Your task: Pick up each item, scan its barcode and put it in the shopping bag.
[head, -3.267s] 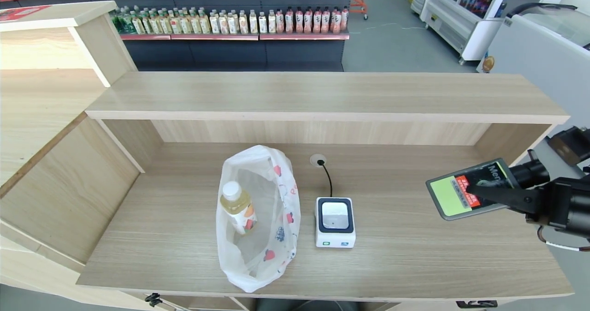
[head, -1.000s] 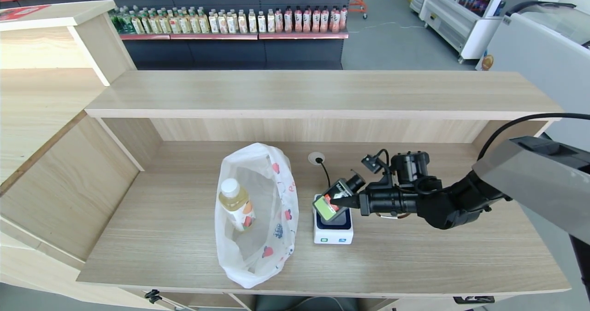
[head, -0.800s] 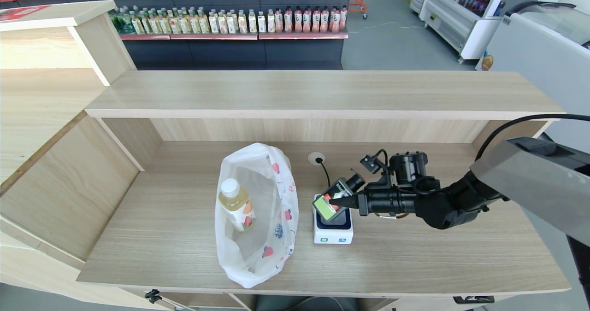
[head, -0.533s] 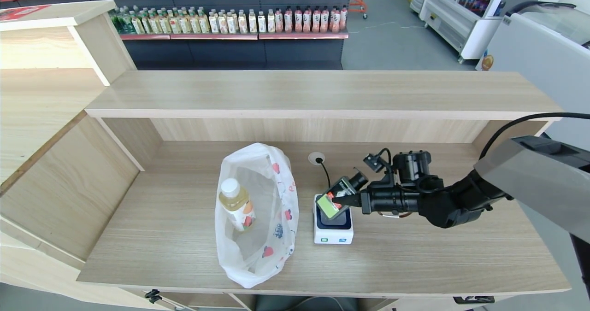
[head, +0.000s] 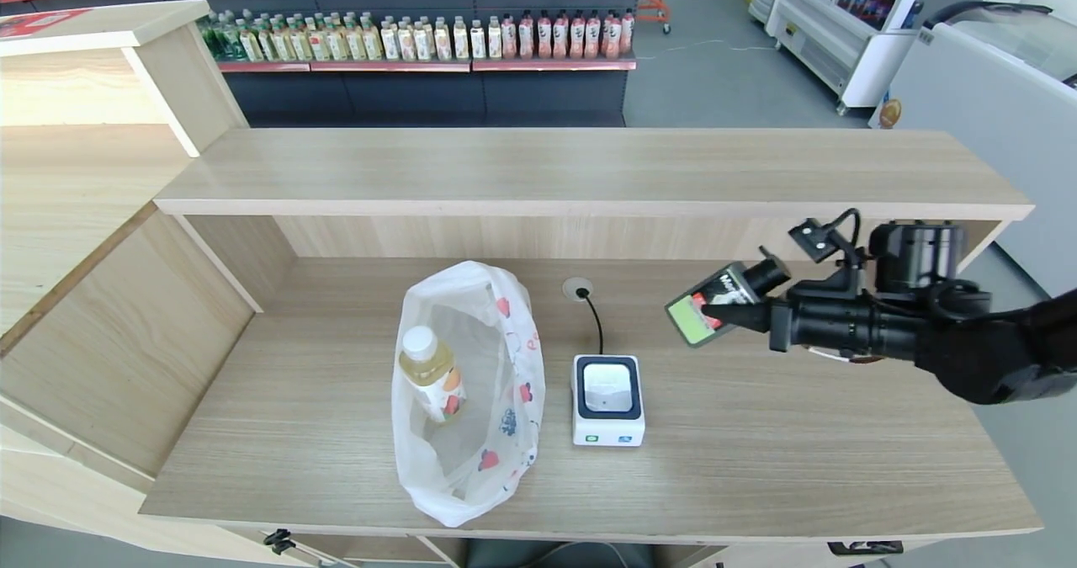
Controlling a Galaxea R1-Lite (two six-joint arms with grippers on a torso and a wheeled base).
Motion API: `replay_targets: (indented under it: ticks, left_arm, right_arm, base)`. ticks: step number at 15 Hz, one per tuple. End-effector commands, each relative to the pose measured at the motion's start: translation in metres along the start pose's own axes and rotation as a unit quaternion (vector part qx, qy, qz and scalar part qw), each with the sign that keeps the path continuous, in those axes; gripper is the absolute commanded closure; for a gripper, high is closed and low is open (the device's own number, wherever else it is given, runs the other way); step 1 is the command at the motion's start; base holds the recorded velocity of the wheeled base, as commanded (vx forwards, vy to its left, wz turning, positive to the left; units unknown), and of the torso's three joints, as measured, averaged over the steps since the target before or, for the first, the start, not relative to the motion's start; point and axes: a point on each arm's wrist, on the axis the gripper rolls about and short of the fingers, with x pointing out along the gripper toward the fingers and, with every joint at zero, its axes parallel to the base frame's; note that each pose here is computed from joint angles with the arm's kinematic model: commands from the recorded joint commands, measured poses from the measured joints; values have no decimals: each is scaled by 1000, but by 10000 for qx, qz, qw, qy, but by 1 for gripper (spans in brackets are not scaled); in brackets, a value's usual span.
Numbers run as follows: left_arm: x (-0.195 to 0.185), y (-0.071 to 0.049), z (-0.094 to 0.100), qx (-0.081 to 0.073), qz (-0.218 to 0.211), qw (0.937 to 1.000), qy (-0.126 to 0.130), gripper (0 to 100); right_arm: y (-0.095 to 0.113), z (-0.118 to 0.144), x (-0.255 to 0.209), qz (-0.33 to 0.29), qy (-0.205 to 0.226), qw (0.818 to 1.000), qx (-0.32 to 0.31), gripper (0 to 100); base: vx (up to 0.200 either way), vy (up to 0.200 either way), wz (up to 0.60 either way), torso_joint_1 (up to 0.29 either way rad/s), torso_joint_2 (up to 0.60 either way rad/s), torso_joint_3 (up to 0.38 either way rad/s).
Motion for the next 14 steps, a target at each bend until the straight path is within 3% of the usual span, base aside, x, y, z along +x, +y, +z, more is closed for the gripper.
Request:
replay_targets:
  ticks: [1, 4, 13, 14]
  left_arm:
    - [0, 0, 0, 0, 5, 10000, -2, 0]
    - [0, 0, 0, 0, 5, 10000, -2, 0]
    - [0, 0, 0, 0, 5, 10000, -2, 0]
    - [0, 0, 0, 0, -3, 10000, -2, 0]
  right_arm:
    - [8, 17, -65, -868, -290, 9898, -1089, 100]
    - [1, 21, -69, -1449, -227, 9792, -1401, 100]
    - [11, 25, -72, -1378, -169, 9835, -1163, 100]
    - [12, 26, -73, -1376, -166, 9838, -1135, 100]
  base:
    - [0, 0, 0, 0, 0, 0]
    - [0, 0, 0, 0, 0, 0]
    - [0, 0, 0, 0, 0, 0]
    - [-200, 0, 0, 2, 2, 2]
